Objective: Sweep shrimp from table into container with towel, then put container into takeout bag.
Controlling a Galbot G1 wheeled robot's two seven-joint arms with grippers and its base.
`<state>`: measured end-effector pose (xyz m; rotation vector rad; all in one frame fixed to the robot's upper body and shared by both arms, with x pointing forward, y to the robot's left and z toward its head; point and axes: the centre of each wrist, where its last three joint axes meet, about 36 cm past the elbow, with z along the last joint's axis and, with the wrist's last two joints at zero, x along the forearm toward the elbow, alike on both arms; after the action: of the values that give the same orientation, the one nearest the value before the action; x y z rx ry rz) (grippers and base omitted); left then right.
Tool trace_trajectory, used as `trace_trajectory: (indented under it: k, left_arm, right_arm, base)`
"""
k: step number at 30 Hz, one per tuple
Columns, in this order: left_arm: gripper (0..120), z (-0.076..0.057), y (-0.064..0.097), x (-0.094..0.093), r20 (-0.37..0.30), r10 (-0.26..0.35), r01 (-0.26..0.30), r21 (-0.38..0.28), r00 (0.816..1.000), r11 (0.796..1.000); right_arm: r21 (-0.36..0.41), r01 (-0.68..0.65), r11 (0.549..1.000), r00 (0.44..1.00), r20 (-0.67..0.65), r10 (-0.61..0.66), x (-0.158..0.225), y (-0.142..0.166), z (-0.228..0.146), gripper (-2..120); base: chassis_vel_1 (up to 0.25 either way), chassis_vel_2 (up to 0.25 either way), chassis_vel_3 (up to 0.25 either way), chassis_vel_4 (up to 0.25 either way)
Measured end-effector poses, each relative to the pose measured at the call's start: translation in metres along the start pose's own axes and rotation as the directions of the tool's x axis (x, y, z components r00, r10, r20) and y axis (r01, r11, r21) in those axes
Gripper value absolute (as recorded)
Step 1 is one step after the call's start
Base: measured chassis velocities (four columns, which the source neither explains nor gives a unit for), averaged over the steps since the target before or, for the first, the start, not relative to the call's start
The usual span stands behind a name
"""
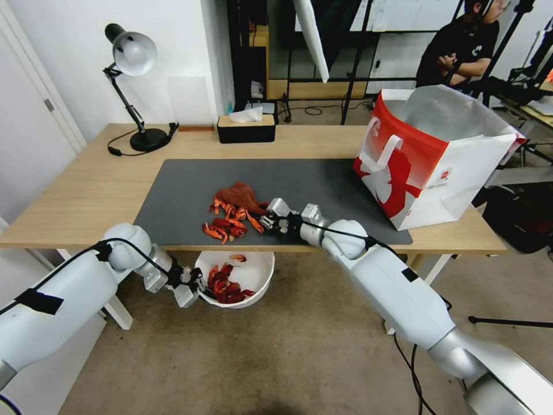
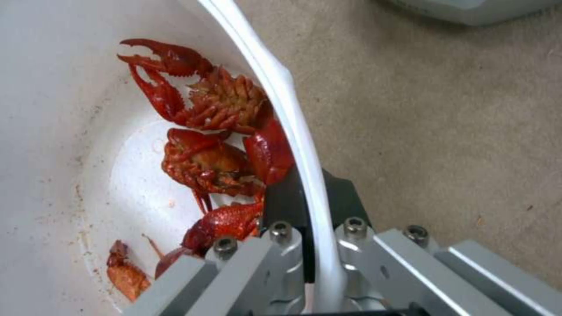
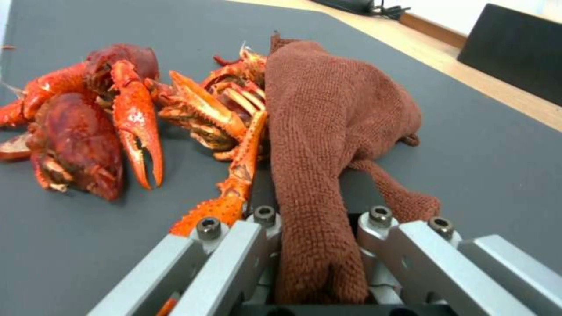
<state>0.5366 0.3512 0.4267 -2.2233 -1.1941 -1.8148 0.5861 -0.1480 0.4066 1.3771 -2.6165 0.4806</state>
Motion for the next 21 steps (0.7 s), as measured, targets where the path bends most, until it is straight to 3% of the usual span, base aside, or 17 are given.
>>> trace_trajectory:
  k: [21]
  left_arm:
    - [0,0.003,0.002,0.003,-0.007,-0.001,0.001,0.001,1.000,1.000]
  right_arm:
    - [0.006,0.045,0.999,0.999,0.020,-0.045,0.029,0.034,0.004,8]
  base:
    - [0.000,0.000,0.000,0.000]
